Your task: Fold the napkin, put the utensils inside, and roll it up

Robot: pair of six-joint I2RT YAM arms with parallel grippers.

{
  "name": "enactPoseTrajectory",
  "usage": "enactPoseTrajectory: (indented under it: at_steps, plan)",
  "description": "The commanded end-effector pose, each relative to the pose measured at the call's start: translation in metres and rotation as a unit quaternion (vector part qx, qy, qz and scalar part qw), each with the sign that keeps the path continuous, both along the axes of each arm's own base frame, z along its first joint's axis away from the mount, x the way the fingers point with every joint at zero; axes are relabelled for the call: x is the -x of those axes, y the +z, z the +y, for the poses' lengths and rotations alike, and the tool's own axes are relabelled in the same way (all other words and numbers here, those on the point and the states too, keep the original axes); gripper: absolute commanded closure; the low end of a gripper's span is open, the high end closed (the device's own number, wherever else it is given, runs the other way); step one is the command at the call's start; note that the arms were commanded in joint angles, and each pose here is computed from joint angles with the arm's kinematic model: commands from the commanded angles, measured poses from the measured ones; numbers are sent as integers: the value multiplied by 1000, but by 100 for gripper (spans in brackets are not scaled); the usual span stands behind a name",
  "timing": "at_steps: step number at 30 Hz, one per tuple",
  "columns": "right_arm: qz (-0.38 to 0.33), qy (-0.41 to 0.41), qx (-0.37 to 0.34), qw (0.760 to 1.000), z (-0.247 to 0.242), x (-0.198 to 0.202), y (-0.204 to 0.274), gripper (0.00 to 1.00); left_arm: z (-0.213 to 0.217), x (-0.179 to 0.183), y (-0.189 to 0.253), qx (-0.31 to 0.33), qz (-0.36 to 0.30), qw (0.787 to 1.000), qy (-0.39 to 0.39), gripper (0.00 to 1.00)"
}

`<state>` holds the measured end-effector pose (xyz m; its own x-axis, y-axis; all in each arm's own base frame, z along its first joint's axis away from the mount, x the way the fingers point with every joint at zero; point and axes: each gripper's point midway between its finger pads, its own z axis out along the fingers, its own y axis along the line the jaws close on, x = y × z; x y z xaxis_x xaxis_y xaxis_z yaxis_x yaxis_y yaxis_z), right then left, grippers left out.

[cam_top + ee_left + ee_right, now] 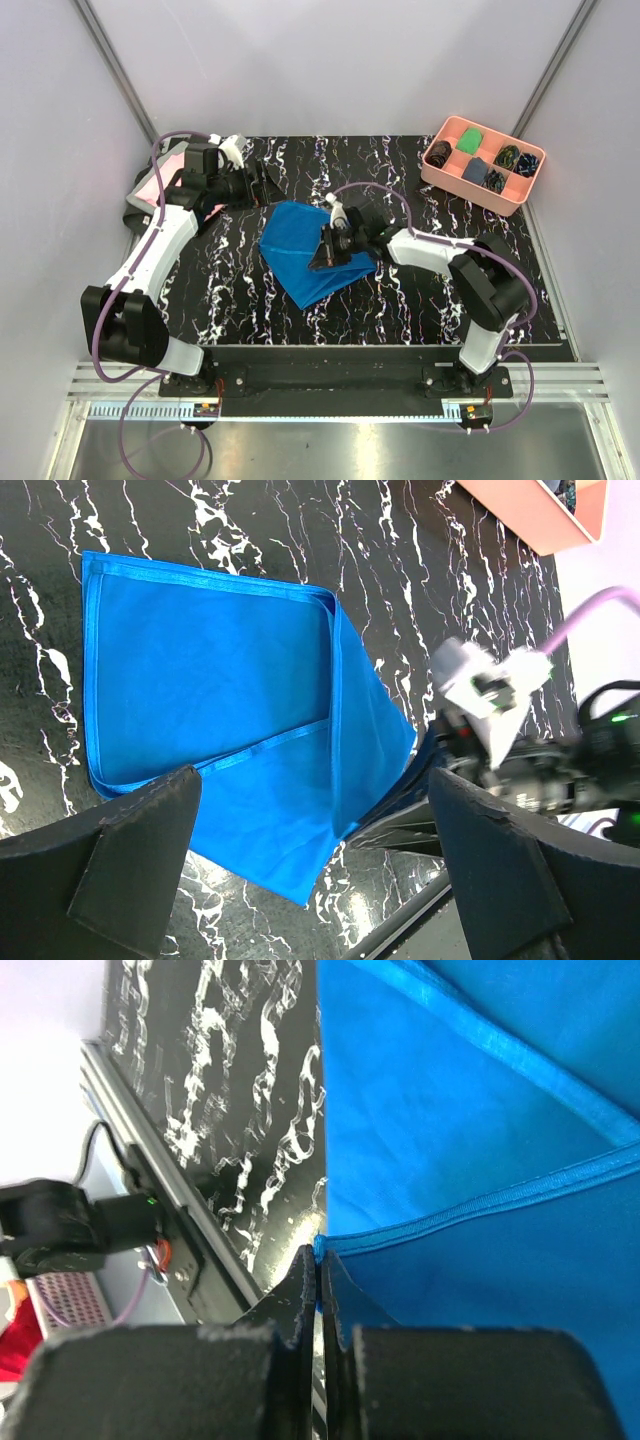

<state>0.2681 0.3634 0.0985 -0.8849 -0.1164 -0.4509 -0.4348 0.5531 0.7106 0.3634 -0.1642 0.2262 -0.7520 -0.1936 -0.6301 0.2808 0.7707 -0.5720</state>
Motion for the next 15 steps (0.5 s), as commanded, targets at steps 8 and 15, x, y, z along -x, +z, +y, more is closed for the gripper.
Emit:
enactPoseTrajectory:
  at_steps: [8, 15]
  plan:
    - [-25, 64, 27, 997, 21, 30, -31, 100, -8, -1, 18, 11, -36, 999, -13, 1]
    - [-22, 88, 38, 995, 26, 44, -45, 97, -10, -2, 13, 8, -30, 999, -13, 1]
